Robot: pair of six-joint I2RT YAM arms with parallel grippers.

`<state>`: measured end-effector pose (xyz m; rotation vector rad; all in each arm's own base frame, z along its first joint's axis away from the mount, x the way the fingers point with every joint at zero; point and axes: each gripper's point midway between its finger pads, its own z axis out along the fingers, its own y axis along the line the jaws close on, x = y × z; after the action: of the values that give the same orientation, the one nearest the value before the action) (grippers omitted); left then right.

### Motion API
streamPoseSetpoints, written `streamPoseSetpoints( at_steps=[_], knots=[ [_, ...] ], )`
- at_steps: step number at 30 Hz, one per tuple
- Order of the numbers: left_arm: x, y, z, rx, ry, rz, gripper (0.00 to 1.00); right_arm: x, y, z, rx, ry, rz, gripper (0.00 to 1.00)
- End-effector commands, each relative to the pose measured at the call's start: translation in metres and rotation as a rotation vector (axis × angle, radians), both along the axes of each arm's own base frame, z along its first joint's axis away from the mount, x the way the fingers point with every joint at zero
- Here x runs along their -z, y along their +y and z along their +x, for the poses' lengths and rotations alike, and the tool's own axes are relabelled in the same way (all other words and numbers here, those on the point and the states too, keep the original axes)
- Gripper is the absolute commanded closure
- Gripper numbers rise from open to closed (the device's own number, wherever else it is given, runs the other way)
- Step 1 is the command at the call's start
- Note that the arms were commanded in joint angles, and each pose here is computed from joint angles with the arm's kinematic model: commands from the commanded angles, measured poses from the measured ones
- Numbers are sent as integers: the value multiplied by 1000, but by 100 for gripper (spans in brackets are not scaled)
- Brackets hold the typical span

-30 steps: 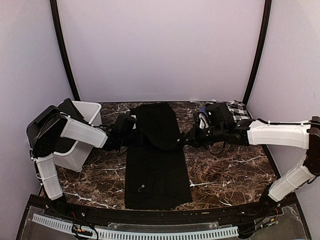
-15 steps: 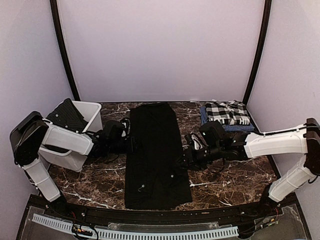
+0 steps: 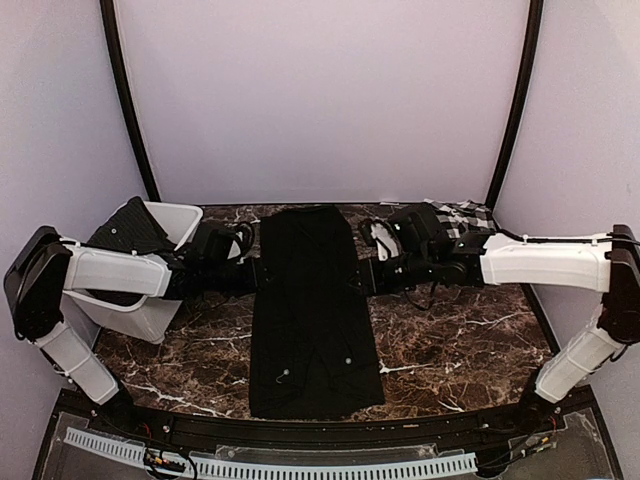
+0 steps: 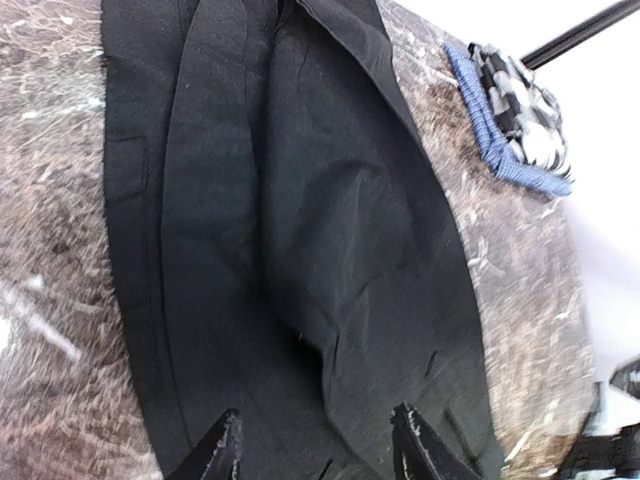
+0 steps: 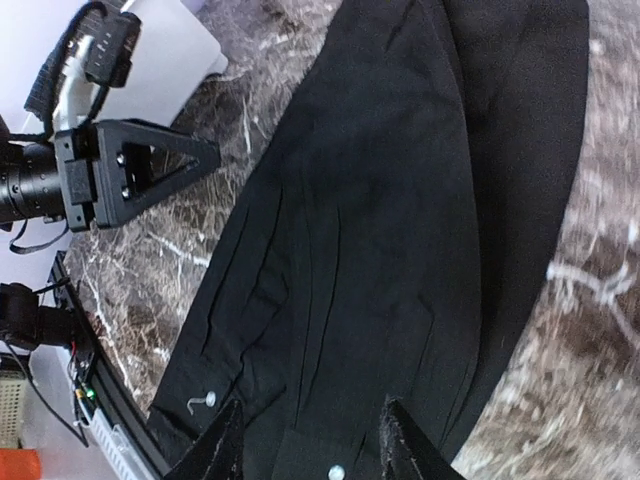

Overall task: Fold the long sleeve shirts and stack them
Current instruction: Adjust the rectangle-folded shirt at the center of the board.

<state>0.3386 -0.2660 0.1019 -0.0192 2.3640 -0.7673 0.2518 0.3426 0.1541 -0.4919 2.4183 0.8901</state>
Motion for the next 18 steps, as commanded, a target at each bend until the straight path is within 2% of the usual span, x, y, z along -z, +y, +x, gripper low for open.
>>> streamPoseSetpoints(
  at_steps=[1,5,8,9,14,18],
  knots=[
    [-4,-9,16,36,87,-113,51,-31,23,68,-39,-241,-10,57],
    [-6,-23,35,87,86,-112,52,-43,47,123,-54,-326,-43,56],
    [-10,-39,56,118,69,-112,54,-25,58,155,-57,-321,-93,56],
    [1,-43,60,131,86,-98,54,-21,61,162,-59,-316,-95,56],
    [-1,-66,83,199,76,-99,60,0,71,173,-85,-287,-99,55],
    [26,-71,91,212,127,-61,66,15,71,183,-75,-269,-105,56]
  ],
)
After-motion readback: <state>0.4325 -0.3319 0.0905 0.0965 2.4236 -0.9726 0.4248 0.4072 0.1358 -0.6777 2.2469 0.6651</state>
